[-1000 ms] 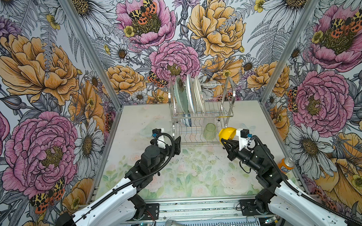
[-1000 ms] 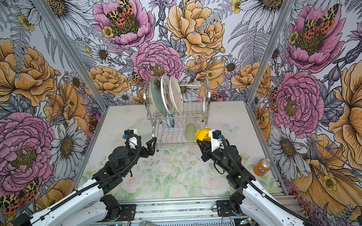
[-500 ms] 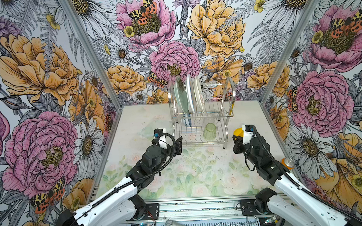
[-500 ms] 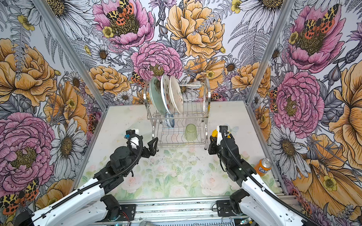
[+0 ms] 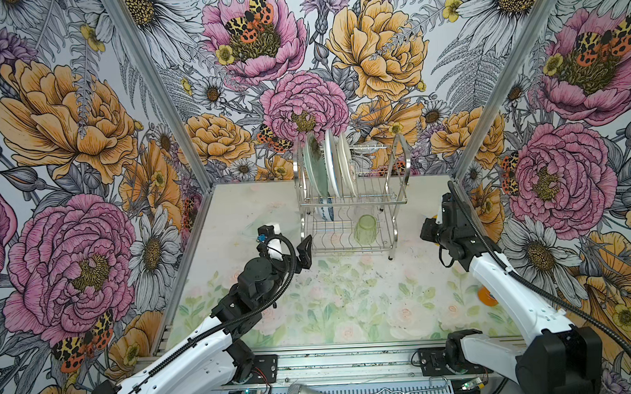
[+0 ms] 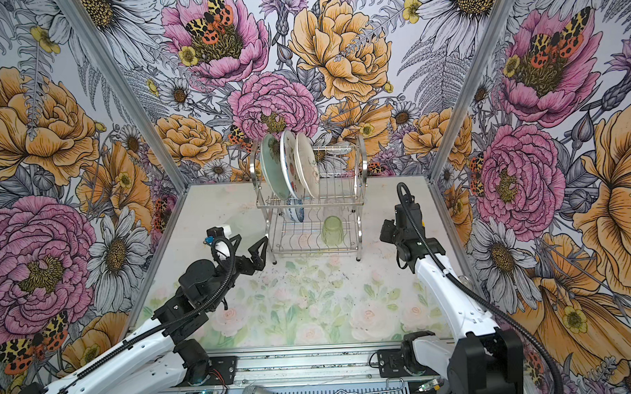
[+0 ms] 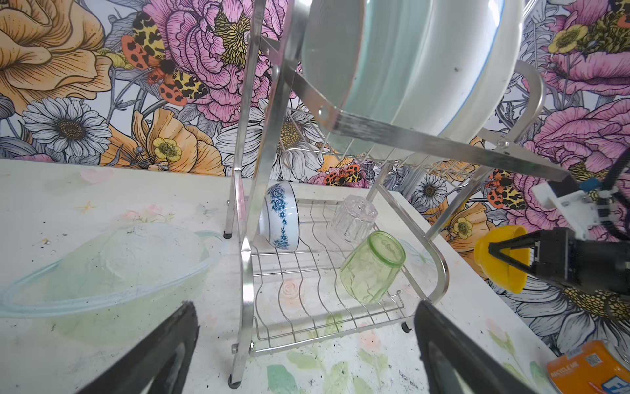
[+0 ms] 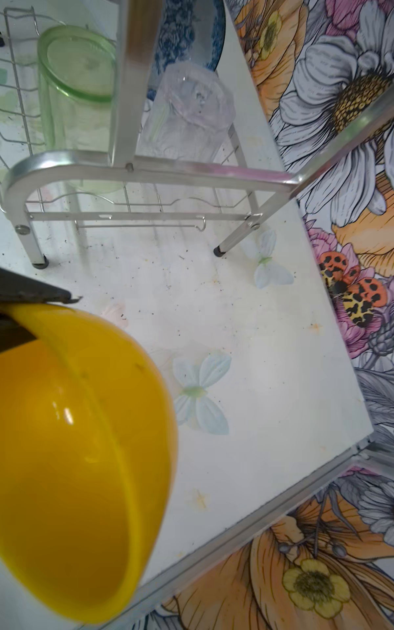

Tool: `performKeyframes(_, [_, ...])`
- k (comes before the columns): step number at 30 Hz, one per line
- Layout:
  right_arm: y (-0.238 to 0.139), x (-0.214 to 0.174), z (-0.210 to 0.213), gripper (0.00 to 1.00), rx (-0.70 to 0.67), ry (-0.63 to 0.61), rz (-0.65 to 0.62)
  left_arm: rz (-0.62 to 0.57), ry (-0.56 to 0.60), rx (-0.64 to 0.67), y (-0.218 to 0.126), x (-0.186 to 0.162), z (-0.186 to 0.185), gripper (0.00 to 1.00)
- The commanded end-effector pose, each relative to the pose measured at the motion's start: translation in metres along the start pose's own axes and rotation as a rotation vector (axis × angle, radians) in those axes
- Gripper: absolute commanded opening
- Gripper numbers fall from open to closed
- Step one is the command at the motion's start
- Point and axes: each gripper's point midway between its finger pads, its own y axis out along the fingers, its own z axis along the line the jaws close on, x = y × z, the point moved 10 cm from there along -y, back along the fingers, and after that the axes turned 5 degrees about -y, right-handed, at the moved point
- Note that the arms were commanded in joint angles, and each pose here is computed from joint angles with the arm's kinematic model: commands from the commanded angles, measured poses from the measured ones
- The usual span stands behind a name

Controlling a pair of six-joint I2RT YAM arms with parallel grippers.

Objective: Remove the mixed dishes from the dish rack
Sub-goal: 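Carry the yellow bowl beside the rack and lower it onto the table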

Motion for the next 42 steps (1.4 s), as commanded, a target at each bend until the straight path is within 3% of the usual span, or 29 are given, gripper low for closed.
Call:
performKeyframes(1, [0.005, 0.003, 0.000, 0.00, 0.039, -0.025, 0.088, 0.005, 0.030, 0.034, -0.002, -0.004, 0.004, 0.99])
performKeyframes(11, [0.041, -0.005, -0.010, 0.00, -0.086, -0.112, 0.274, 0.022, 0.029, 0.051, 0.004, -0.008, 0.003, 0.99])
performKeyframes(25, [0.084, -0.005, -0.009, 0.00, -0.033, -0.127, 0.387, 0.017, 0.043, 0.065, 0.005, -0.008, 0.004, 0.99])
performKeyframes(29, [0.090, -0.004, -0.008, 0.11, -0.018, -0.123, 0.398, 0.015, 0.044, 0.075, 0.005, -0.008, 0.005, 0.99])
performKeyframes(35, [0.095, -0.004, -0.009, 0.18, -0.012, -0.124, 0.410, 0.016, 0.050, 0.084, 0.004, -0.009, 0.007, 0.99])
performKeyframes(42, [0.091, 0.000, -0.008, 0.44, 0.012, -0.118, 0.394, 0.007, 0.049, 0.093, 0.002, -0.008, 0.008, 0.99])
